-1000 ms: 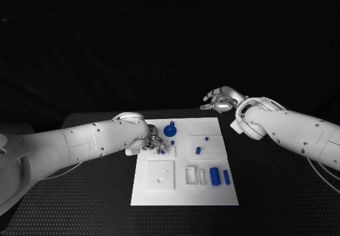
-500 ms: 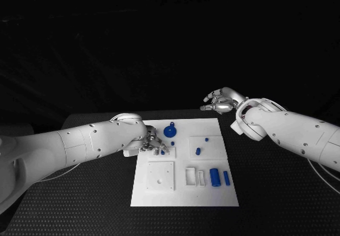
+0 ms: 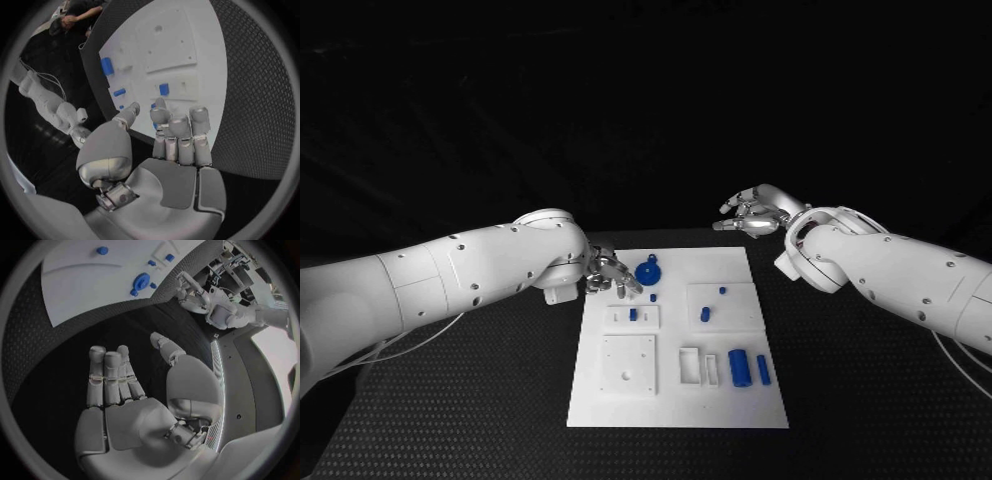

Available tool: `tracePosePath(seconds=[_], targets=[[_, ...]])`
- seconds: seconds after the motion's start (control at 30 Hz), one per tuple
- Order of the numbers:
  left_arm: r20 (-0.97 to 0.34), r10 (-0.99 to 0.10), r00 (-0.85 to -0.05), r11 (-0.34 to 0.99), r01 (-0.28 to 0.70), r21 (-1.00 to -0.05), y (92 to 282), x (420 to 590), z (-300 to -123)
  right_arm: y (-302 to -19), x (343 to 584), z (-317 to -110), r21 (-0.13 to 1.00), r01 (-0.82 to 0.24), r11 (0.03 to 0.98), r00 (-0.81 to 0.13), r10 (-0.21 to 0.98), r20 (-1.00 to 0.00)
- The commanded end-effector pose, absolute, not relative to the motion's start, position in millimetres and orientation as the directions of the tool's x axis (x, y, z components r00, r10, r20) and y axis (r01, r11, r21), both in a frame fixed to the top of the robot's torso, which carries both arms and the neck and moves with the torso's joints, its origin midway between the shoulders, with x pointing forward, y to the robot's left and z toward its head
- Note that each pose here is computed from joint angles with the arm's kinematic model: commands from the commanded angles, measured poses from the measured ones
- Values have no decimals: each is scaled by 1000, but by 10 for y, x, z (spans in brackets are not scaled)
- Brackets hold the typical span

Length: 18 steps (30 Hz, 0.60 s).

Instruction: Assemble the parts on the task board

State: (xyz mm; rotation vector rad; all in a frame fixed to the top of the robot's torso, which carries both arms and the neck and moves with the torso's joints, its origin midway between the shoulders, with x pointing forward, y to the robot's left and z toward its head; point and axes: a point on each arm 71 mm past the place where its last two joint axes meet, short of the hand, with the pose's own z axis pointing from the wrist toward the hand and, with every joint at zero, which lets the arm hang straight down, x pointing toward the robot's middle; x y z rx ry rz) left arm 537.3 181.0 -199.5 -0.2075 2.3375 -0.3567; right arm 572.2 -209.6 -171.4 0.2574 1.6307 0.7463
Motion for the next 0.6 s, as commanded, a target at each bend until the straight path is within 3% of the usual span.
tracePosePath(seconds=[0.03,0.13,0.27,0.6], targets=[[-645,-257,-720,943,-41,-331,1849,5408,-1883,-2108,5725,-1719,596,-242,766,-219,555,-803],[-675,-265,-689,947,-55,-315,1946,5521,-1759,-2121,5728,-1721,595,-239,767,-217,555,-803],[-707,-265,-656,955,-79,-284,2047,5667,-1730,-2116,5731,-1721,595,-240,767,-217,555,-803],[-728,-242,-642,967,-98,-235,2013,5882,-1735,-2085,5731,-1722,596,-244,765,-219,555,-802]])
